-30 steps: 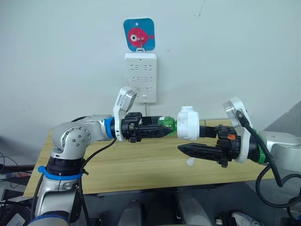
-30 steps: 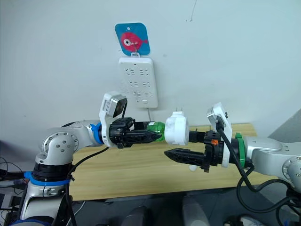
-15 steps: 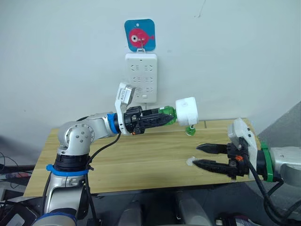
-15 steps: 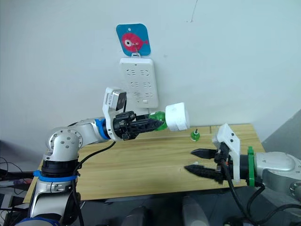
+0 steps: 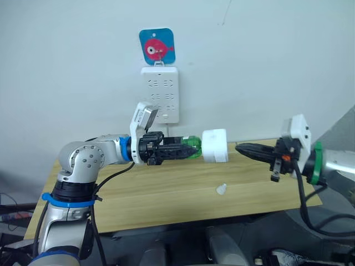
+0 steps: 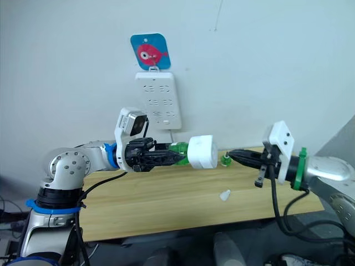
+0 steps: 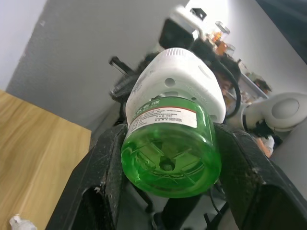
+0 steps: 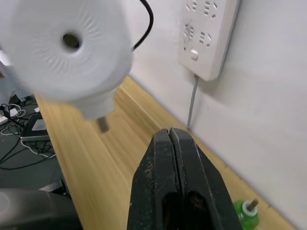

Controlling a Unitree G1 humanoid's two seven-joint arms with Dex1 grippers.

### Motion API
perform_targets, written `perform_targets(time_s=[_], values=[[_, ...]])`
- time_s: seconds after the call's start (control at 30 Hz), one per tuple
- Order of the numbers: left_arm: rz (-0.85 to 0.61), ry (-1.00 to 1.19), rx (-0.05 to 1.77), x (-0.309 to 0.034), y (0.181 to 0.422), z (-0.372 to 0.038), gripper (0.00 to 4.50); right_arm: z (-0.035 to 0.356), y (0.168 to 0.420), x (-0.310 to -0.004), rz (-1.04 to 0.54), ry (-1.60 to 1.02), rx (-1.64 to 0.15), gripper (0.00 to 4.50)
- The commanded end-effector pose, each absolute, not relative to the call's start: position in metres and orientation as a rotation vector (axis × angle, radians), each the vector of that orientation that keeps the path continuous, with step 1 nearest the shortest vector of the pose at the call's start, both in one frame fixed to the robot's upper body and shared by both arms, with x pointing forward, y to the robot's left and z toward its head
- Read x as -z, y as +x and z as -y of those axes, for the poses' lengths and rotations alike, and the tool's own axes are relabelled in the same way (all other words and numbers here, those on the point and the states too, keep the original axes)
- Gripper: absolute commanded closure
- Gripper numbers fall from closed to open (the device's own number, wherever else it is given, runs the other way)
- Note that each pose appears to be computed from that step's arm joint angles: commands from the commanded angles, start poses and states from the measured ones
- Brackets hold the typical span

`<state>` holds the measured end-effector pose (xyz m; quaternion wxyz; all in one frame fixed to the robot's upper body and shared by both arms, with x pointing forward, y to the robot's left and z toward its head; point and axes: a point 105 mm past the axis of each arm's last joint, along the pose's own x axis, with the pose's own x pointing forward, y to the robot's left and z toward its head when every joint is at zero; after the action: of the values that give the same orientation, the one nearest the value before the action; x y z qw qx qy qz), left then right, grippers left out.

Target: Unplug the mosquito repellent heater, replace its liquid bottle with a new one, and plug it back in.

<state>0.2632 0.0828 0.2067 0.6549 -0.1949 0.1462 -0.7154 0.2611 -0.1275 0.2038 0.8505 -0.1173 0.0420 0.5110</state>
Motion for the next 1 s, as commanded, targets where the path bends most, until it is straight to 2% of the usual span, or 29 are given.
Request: perform_targets(time_s=[0.03,0.33,0.63,1.0], values=[[-0.293,-0.409,1.657,-0.215,0.26,-0.082,2.11,0.125,0.271,-0.205,-0.082,-0.261,-1.059,4.5],[-0.294,-0.407,1.644,-0.215,0.259,-0.084,2.11,0.103,0.274,-0.206,-0.054,-0.266,-1.117,4.5],[-0.281,-0.431,1.622,-0.217,0.262,-0.084,2.11,0.08,0.243,-0.198,-0.11,-0.214,-1.253,4.5],[-0.233,-0.419,1.537,-0.216,0.277,-0.084,2.11,0.076,0.217,-0.203,-0.162,-0.139,-1.326,4.5]])
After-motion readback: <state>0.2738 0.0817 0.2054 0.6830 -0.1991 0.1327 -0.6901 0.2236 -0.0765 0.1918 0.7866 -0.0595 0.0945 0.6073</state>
